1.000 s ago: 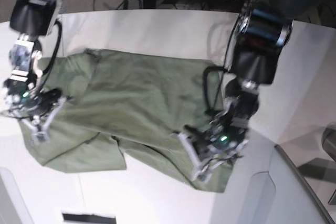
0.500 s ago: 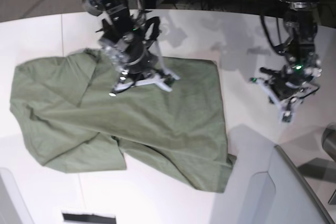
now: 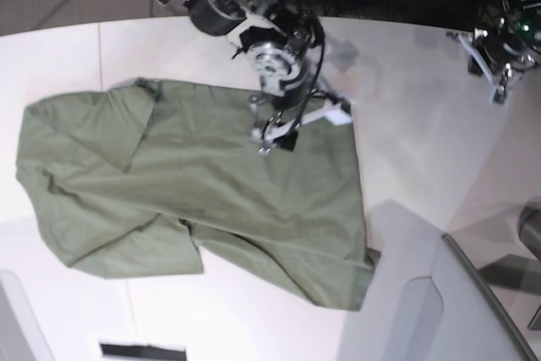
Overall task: Layout the t-shirt on the table in an organized manner, then fold the t-shirt properly
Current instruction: 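Release the shirt and move the right gripper over the shirt's corner, then grasp the shirt corner with the right gripper and drag it across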
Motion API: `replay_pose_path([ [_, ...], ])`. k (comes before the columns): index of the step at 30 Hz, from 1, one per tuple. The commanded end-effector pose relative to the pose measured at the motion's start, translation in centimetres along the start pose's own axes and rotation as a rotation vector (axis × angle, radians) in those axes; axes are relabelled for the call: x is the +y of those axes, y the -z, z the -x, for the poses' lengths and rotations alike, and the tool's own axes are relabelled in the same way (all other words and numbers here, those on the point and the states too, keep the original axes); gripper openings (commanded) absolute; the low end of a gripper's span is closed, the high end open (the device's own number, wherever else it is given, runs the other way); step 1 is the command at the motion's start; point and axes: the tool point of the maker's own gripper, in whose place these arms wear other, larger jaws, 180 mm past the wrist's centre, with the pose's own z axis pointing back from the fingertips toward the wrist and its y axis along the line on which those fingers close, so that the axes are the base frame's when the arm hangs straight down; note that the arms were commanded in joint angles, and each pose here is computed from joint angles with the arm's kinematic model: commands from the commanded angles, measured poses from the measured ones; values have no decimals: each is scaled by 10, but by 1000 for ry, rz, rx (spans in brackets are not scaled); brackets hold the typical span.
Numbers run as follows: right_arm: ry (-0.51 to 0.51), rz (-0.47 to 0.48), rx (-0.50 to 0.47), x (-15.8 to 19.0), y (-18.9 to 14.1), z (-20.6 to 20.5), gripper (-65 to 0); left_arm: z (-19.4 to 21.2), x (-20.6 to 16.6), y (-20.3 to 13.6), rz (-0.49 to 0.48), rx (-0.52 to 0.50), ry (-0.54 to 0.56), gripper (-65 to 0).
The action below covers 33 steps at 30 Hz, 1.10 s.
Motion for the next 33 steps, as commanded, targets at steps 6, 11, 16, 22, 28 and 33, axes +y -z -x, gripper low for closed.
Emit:
replay_pose_path([
  [6, 151, -133, -82, 26, -13, -32, -182, 17, 8, 1, -6, 12, -30, -650],
  [11, 247, -223, -88, 38, -12, -36, -183, 18, 7, 3, -4, 13, -39, -650],
  [16, 301, -285, -81, 38, 3, -34, -296, 18, 1, 5, 2, 10, -45, -650],
  [22, 351, -307, -20, 36, 19, -16, -359, 22, 1, 5, 4, 20, -49, -650],
  [28, 385, -294, -5, 30, 28, -6, -363, 22, 1, 5, 4, 20, -49, -650],
  [33, 387, -302, 6, 38, 36, 5, -368, 20, 1, 5, 4, 17, -49, -650],
])
